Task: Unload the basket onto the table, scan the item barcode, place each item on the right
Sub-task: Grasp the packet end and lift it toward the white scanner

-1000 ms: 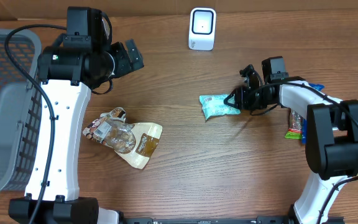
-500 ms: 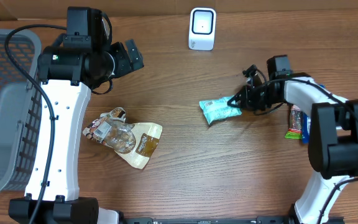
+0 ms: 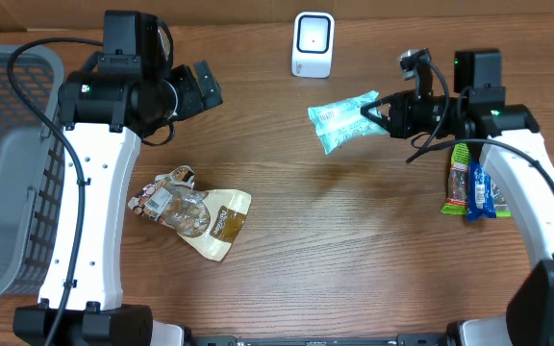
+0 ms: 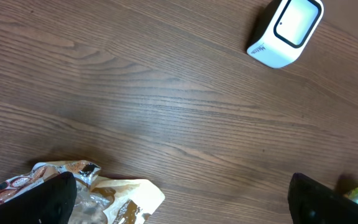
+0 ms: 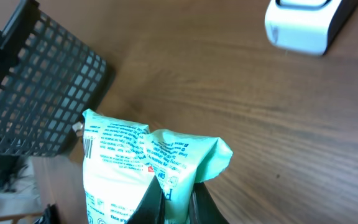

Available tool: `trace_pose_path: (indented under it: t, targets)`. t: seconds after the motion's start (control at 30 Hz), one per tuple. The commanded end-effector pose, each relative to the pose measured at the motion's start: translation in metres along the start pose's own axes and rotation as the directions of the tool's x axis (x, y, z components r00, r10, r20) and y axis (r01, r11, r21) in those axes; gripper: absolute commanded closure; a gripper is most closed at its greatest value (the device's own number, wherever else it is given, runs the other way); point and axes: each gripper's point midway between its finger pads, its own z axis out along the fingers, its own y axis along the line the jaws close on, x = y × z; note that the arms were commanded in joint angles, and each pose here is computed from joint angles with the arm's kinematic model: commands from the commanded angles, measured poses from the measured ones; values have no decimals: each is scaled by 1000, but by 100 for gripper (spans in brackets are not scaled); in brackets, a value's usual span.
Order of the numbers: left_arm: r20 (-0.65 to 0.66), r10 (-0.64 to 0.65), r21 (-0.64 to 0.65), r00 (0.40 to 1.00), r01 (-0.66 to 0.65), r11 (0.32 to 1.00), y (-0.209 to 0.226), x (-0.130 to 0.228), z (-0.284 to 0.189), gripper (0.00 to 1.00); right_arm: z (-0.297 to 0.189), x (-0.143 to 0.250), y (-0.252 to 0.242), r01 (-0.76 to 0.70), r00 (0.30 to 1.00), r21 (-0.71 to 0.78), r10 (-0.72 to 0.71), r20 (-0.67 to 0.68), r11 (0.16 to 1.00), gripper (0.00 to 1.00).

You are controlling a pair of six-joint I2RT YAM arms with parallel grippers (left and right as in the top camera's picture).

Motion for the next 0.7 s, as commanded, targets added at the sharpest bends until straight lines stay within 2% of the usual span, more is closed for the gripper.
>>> trace_pose_path:
  t: [0.0,0.1,0.4,0.67]
  targets:
    - [-1,-2,-6,1000,2,1000,0,-1,3,0,-20,-25,8,-19,996,88,12,84,996,96]
    - [-1,-2,-6,1000,2,1000,0,-1,3,0,-24,-33,0,-91,988,197,65,138,976,96]
    - [-1,-1,-6,1000,1,1000,0,-1,3,0,0,-34,5,-10,989,417,-53,137,909,96]
    - [-1,-2,-6,1000,2,1000,0,-1,3,0,7,-47,13,30,972,530,-149,183,847,96]
